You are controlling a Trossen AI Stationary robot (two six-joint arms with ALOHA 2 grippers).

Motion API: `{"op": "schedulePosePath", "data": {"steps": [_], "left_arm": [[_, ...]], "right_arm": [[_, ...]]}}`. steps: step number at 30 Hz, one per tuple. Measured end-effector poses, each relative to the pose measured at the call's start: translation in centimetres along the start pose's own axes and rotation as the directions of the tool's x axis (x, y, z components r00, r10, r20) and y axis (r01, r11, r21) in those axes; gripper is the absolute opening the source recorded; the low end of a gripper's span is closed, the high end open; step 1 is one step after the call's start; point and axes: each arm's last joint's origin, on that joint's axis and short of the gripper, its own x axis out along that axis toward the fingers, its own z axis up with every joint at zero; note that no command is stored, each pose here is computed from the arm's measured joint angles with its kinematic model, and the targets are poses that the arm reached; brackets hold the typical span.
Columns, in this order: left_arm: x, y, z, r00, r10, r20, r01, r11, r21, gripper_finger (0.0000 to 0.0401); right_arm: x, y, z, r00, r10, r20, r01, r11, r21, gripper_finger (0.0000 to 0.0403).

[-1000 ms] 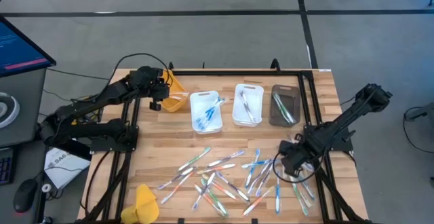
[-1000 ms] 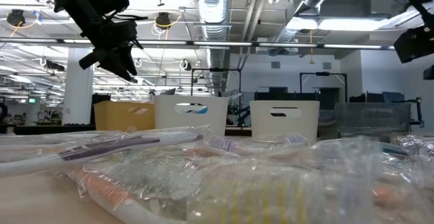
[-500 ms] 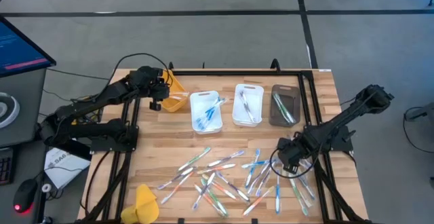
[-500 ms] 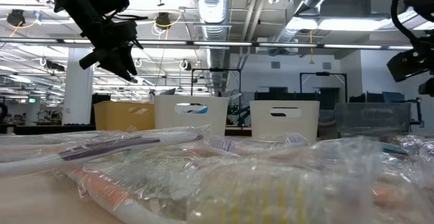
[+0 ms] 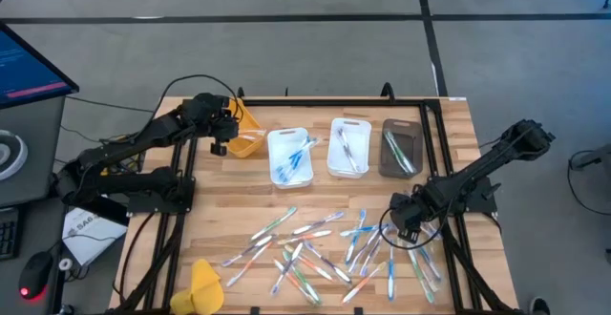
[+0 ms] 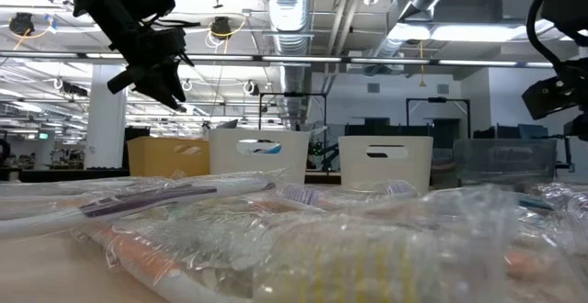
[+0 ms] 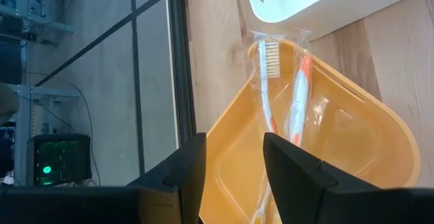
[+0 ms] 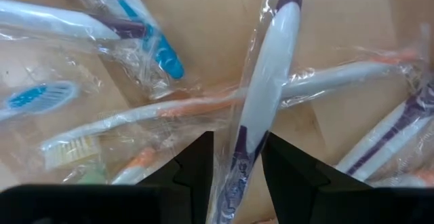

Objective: Pick & Place Toothbrushes
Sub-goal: Put the purple toothbrush into the right white bin

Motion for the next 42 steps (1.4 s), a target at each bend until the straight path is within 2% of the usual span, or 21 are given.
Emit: {"op": "schedulePosePath", "data": {"steps": [10, 19, 25, 31, 36, 39, 42], "left_arm": [[0.0, 0.0, 0.0, 1.0, 0.001, 0.0, -0.001, 1.0, -0.001, 0.0141], [0.0, 0.0, 0.0, 1.0, 0.002, 0.001, -0.002, 1.0, 0.0, 0.0141], [0.0, 0.0, 0.0, 1.0, 0.004, 0.003, -0.004, 1.0, -0.001, 0.0141], [0.0, 0.0, 0.0, 1.0, 0.004, 0.003, -0.004, 1.0, -0.001, 0.0141], [0.0, 0.0, 0.0, 1.0, 0.004, 0.003, -0.004, 1.0, -0.004, 0.0141], [0.0, 0.0, 0.0, 1.0, 0.004, 0.003, -0.004, 1.0, -0.004, 0.0141], [0.0, 0.1, -0.1, 1.0, 0.006, -0.001, -0.006, 1.0, -0.009, 0.0141]], "right_arm": [[0.0, -0.3, 0.2, 1.0, -0.006, -0.004, 0.006, 1.0, 0.014, 0.0109], [0.0, -0.4, 0.4, 1.0, -0.009, -0.002, 0.009, 1.0, 0.026, 0.0033], [0.0, -0.4, 0.4, 1.0, -0.008, 0.0, 0.008, 1.0, 0.027, 0.0032], [0.0, -0.1, 0.5, 1.0, 0.024, 0.009, -0.024, 1.0, 0.015, 0.0059], [0.0, 0.1, 0.7, 0.999, 0.048, 0.02, -0.048, 0.999, -0.003, 0.0032], [0.0, 0.2, 0.7, 0.998, 0.056, 0.026, -0.056, 0.998, -0.005, 0.0032], [-0.1, 0.7, 1.1, 0.992, 0.112, 0.061, -0.109, 0.993, -0.049, 0.0032]]}}
